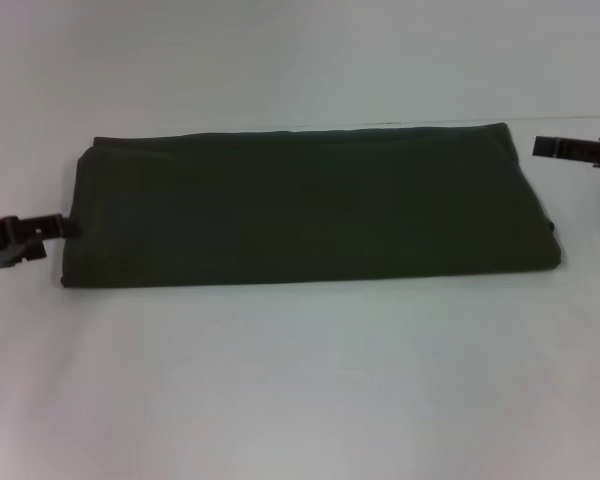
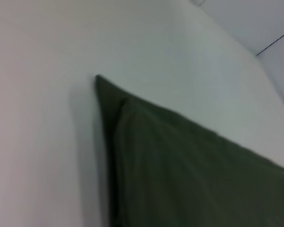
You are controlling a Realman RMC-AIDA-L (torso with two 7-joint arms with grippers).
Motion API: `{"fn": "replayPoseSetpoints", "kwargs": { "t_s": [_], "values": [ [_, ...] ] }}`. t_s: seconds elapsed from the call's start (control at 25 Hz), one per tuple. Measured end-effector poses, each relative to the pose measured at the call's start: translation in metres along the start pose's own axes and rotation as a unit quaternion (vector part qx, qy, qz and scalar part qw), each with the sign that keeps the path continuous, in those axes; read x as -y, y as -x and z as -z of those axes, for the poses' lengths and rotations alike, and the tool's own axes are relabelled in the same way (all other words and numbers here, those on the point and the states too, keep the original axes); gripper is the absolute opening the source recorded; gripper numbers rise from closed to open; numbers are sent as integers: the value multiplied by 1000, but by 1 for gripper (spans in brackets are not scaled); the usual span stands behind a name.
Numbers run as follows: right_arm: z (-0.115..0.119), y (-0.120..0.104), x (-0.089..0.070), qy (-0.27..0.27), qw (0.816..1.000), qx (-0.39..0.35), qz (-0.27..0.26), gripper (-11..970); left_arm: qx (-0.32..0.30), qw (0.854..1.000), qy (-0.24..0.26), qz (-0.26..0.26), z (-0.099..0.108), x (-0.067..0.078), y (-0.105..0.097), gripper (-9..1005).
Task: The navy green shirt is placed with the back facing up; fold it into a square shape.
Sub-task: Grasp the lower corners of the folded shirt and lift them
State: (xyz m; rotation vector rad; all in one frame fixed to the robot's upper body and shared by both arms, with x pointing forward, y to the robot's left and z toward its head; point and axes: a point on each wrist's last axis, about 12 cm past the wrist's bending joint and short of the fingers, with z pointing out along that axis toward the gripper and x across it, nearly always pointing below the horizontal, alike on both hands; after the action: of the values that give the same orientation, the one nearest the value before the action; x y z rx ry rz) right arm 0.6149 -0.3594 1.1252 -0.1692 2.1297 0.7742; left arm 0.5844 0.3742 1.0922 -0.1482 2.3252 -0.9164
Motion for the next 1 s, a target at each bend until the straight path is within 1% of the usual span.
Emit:
{"fn": "replayPoseSetpoints", "kwargs": {
  "t_s": [0.12, 0.28, 0.4, 0.6, 0.8, 1.0],
  "values": [
    [-2, -1, -1, -1, 1000, -5, 1, 788, -3, 1000, 13, -5, -7, 0, -3, 807],
    [-4, 0, -2, -2, 1000, -12, -12, 788, -11, 1000, 18, -8, -12, 2, -4, 806],
    [-6, 1, -1, -15, 999, -42, -19, 788, -17, 1000, 19, -8, -13, 4, -2, 806],
    [-11, -5, 0, -31, 996, -80, -26, 787, -17, 999, 27, -25, -15, 4, -1, 805],
    [-12, -8, 0, -31, 996, -83, -29, 787, -27, 997, 44, -52, -23, 6, -2, 804],
    [-10, -10, 1, -32, 995, -84, -31, 787, -27, 996, 57, -57, -28, 6, -2, 803]
  ]
}}
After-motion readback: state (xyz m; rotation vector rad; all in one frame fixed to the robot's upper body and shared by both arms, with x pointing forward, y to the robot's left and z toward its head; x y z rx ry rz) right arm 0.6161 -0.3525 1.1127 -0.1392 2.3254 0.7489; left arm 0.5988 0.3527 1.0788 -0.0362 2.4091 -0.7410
